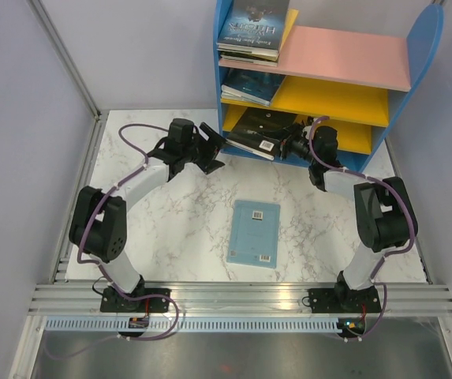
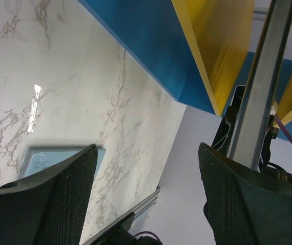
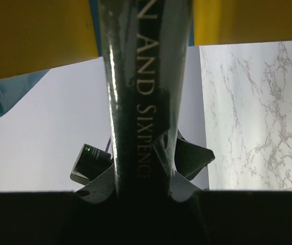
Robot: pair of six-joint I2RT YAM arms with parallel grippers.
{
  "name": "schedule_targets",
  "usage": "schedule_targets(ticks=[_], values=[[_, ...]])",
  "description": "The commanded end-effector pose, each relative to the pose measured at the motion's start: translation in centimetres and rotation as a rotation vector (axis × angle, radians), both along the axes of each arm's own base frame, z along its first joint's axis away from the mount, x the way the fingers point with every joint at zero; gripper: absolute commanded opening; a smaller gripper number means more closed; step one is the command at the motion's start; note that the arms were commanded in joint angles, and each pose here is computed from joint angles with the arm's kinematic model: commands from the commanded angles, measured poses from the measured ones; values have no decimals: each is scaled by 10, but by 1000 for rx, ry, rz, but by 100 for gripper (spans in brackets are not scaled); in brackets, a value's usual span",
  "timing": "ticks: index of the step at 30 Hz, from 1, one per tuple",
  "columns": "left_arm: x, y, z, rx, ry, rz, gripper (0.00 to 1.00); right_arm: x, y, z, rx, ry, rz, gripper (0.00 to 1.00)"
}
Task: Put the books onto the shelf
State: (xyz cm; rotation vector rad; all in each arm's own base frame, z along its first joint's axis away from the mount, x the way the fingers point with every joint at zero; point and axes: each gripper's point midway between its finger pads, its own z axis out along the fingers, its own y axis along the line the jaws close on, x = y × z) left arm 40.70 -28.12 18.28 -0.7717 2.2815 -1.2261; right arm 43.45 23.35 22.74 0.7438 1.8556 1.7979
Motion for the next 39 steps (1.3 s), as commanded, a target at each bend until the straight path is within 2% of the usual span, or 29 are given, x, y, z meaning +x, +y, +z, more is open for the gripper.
schedule_targets(ticks=[1, 8, 15, 19, 29, 35, 36, 39], values=[[-7, -17, 87, -150, -221, -41, 83, 13, 7, -2, -47, -75, -10, 0], [-17, -11, 103, -221, -237, -1, 83, 22, 6, -21, -82, -22, -22, 0], [-4, -17, 120, -245, -264, -14, 84, 31, 9, -24, -90, -11, -14, 0], [4, -25, 86, -220, -175, -31, 82, 33, 10, -21, -78, -13, -12, 0], [5, -31, 37, -141, -16, -67, 78, 39, 10, -11, -51, -24, -15, 0], [19, -32, 27, -122, -14, -39, 78, 35, 10, -5, -27, -33, -8, 0], [22, -33, 26, -123, -16, -37, 76, 35, 10, -7, -25, -29, -8, 0], [34, -39, 23, -131, -21, -30, 64, 33, 9, -4, -8, -36, -11, 0]])
